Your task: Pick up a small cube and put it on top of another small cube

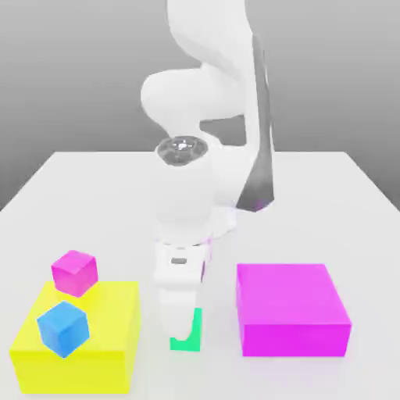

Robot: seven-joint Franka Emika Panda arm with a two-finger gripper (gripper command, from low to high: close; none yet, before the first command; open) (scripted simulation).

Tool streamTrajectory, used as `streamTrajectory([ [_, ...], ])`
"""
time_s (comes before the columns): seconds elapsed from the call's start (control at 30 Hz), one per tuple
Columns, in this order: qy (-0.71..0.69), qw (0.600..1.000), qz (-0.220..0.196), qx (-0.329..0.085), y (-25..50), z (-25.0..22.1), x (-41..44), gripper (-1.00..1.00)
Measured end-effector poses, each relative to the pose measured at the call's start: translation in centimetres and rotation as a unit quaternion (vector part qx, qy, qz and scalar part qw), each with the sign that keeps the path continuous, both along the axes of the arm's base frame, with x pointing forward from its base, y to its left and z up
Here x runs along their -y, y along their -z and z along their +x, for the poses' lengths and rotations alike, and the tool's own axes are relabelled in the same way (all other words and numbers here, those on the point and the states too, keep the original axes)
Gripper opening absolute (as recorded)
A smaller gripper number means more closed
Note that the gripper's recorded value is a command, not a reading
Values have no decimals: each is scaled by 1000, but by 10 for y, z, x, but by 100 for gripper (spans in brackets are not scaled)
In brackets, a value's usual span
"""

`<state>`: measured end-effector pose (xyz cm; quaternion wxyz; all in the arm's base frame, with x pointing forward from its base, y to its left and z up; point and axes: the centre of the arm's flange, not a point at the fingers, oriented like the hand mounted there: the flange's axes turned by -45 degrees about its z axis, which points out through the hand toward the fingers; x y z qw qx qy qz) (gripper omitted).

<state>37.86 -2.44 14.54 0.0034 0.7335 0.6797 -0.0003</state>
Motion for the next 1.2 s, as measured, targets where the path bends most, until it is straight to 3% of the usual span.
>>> streamTrajectory([
  [0.03,0,1000,1,-1,8,-1,0,0],
  [0.07,1,1000,2,-1,14,-2,-1,-100],
  [0.3,1,1000,2,-2,14,-2,-1,-100],
  [0.6,2,1000,3,-2,-45,-2,0,-100],
  [0.83,142,990,16,0,-124,6,82,-100],
  [1.0,265,964,8,-1,-182,-21,162,-100],
  [1.2,299,954,6,-2,-140,-32,183,-100],
])
